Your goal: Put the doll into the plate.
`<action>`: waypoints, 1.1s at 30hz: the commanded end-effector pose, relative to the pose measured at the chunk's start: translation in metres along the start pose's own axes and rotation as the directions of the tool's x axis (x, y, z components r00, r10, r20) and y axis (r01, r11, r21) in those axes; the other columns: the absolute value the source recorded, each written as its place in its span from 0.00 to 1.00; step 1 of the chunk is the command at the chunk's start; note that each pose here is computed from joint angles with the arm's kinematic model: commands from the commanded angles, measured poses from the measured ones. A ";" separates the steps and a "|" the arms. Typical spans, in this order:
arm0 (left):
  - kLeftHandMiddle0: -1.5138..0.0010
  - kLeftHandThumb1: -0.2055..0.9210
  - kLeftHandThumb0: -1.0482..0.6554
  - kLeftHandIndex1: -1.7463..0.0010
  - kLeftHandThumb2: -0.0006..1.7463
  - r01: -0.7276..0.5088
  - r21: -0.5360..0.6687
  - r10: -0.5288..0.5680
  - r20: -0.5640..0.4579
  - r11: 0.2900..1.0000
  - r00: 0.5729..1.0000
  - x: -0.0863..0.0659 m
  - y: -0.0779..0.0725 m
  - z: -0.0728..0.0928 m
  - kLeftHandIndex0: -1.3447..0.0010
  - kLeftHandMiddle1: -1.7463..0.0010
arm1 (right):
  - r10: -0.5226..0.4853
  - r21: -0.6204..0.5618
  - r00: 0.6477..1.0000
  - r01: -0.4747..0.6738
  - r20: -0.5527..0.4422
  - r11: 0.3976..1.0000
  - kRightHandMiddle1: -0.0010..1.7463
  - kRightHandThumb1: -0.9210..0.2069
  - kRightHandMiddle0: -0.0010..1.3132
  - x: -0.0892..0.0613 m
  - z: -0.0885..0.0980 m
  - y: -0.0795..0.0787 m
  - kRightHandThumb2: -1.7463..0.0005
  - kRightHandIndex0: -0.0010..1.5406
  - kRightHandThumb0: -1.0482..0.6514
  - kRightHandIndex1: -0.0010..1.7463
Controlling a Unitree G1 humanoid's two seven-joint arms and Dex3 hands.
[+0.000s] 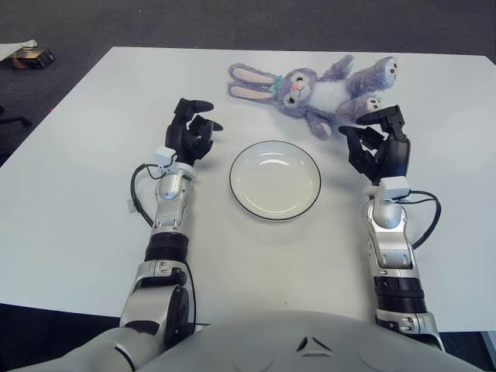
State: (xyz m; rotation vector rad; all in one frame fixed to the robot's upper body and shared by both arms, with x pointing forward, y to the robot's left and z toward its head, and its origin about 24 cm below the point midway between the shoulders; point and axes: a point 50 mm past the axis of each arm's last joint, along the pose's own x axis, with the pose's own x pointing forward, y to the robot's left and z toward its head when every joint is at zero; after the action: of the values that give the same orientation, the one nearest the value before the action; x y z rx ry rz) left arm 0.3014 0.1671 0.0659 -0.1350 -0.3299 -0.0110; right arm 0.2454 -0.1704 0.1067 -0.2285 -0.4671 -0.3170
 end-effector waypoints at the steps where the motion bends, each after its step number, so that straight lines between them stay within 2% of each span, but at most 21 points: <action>1: 0.64 0.94 0.61 0.23 0.23 -0.053 0.006 0.054 -0.127 0.999 0.990 -0.032 0.012 -0.027 0.73 0.16 | -0.007 -0.030 0.998 0.005 -0.064 1.000 0.92 0.00 0.24 -0.017 -0.012 -0.005 0.77 0.59 0.41 0.26; 2: 0.64 0.94 0.61 0.23 0.23 -0.053 0.006 0.054 -0.127 0.999 0.990 -0.032 0.012 -0.027 0.73 0.16 | -0.007 -0.030 0.998 0.005 -0.064 1.000 0.92 0.00 0.24 -0.017 -0.012 -0.005 0.77 0.59 0.41 0.26; 5: 0.63 0.94 0.61 0.23 0.23 -0.059 0.005 0.059 -0.100 0.998 0.993 -0.025 0.009 -0.021 0.73 0.16 | -0.037 -0.055 0.999 0.039 0.040 0.998 0.92 0.00 0.24 -0.016 -0.003 -0.006 0.77 0.59 0.41 0.26; 7: 0.63 0.93 0.61 0.23 0.23 -0.059 0.003 0.059 -0.087 0.998 0.994 -0.023 0.008 -0.019 0.73 0.16 | -0.044 -0.062 0.997 0.048 0.070 0.997 0.92 0.00 0.24 -0.016 0.000 -0.007 0.77 0.59 0.41 0.26; 16: 0.63 0.93 0.61 0.23 0.23 -0.057 0.001 0.057 -0.062 0.998 0.996 -0.019 0.004 -0.016 0.73 0.17 | -0.048 -0.073 0.993 0.056 0.107 0.996 0.92 0.00 0.25 -0.016 0.002 -0.007 0.77 0.59 0.41 0.26; 21: 0.63 0.97 0.61 0.23 0.18 -0.041 -0.008 0.041 0.014 0.999 0.999 -0.002 -0.007 -0.005 0.73 0.18 | -0.054 -0.080 0.989 0.066 0.141 0.995 0.91 0.00 0.25 -0.007 0.012 -0.007 0.78 0.58 0.41 0.26; 25: 0.63 0.99 0.61 0.23 0.16 -0.031 -0.019 0.032 0.039 0.999 0.999 0.002 -0.010 -0.003 0.73 0.18 | -0.076 -0.090 0.981 0.093 0.180 0.992 0.91 0.00 0.26 -0.003 0.017 -0.008 0.78 0.58 0.41 0.27; 32: 0.63 1.00 0.61 0.24 0.15 -0.030 -0.019 0.031 0.046 0.999 0.998 0.003 -0.010 -0.004 0.73 0.19 | -0.079 -0.093 0.980 0.097 0.185 0.991 0.91 0.00 0.26 -0.003 0.017 -0.008 0.78 0.57 0.41 0.27; 33: 0.63 1.00 0.61 0.24 0.15 -0.014 0.017 0.012 0.069 1.000 0.998 0.007 -0.013 -0.002 0.73 0.19 | -0.076 -0.114 0.970 0.105 0.230 0.988 0.91 0.00 0.26 0.003 0.022 -0.011 0.78 0.57 0.41 0.27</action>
State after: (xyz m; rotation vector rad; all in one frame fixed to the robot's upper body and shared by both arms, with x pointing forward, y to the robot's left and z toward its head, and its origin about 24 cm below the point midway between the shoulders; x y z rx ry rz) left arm 0.3105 0.1567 0.0790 -0.1476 -0.4177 0.0036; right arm 0.2360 -0.1709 0.1254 -0.3383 -0.6568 -0.3948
